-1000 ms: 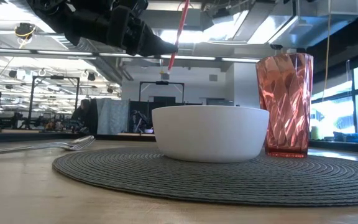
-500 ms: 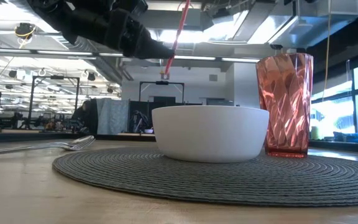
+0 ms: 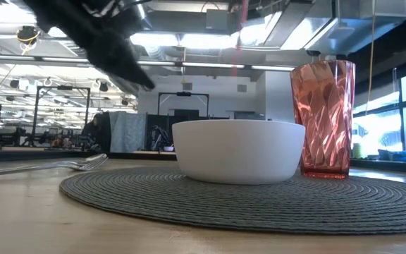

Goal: Pick & Place Utensil
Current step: Put the red drinking straw into the red cup

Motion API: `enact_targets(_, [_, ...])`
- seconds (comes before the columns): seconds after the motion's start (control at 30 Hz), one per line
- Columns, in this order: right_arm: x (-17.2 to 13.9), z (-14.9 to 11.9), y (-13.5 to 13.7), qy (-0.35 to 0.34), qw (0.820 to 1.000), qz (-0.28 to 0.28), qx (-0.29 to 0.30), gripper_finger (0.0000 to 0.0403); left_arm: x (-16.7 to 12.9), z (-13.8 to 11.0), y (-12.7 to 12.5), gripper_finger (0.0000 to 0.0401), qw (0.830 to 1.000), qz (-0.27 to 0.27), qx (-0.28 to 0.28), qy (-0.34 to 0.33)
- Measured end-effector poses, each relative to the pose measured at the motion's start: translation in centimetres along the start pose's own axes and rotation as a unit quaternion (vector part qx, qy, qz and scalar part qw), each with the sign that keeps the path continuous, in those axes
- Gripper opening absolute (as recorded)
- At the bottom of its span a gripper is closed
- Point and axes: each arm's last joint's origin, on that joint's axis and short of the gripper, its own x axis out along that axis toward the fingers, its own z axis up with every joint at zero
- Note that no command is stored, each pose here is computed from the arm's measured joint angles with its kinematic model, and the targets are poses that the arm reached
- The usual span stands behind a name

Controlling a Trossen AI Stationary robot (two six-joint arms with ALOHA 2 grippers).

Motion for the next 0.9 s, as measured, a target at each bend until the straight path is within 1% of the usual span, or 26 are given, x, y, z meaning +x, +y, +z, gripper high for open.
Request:
enact_targets(0.07, [-1.2, 0.6, 0.0, 0.015, 1.0, -0.014, 0.0, 0.0001, -1.0, -1.3, 0.2, 0.0066, 1.0, 0.025, -0.006, -0.001])
enact_targets(0.1, [-2.0, 1.3, -0.1, 0.015, 1.0, -0.021, 0.001, 0.0001, -1.5, -1.9, 0.3, 0.0051, 0.999, 0.028, -0.009, -0.014])
enact_targets(0.17, [-3.3, 3.2, -0.4, -0.002, 0.999, -0.032, 0.011, 0.0001, -2.4, -3.2, 0.4, 0.0017, 0.998, 0.029, -0.019, -0.043])
enact_targets(0.2, [-4.0, 4.1, -0.5, -0.003, 0.999, -0.037, 0.02, 0.0001, -2.8, -3.9, 0.5, 0.001, 0.998, 0.03, -0.025, -0.055])
enact_targets(0.37, [-5.7, 7.9, -0.7, 0.028, 0.998, -0.033, 0.051, 0.0001, -3.8, -7.8, 0.7, 0.0002, 0.993, 0.05, -0.047, -0.097])
enact_targets(0.47, [-5.8, 9.2, -0.6, 0.063, 0.994, -0.035, 0.082, 0.0001, -3.8, -9.5, 0.6, 0.0005, 0.989, 0.057, -0.06, -0.12])
enact_targets(0.53, [-5.7, 9.6, -0.3, 0.082, 0.991, -0.037, 0.1, 0.0001, -3.8, -10.2, 0.5, 0.0006, 0.987, 0.06, -0.064, -0.136])
enact_targets(0.6, [-5.5, 9.4, 0.1, 0.096, 0.988, -0.034, 0.113, 0.0001, -3.8, -10.7, 0.4, 0.0005, 0.986, 0.06, -0.065, -0.139])
enact_targets(0.8, [-4.9, 8.0, 1.9, 0.122, 0.984, 0.004, 0.132, 0.0002, -3.9, -10.7, 0.4, 0.0001, 0.985, 0.055, -0.07, -0.147])
enact_targets(0.9, [-4.9, 7.0, 2.7, 0.127, 0.983, 0.007, 0.135, 0.0002, -3.9, -10.6, 0.4, 0.0005, 0.985, 0.053, -0.076, -0.148])
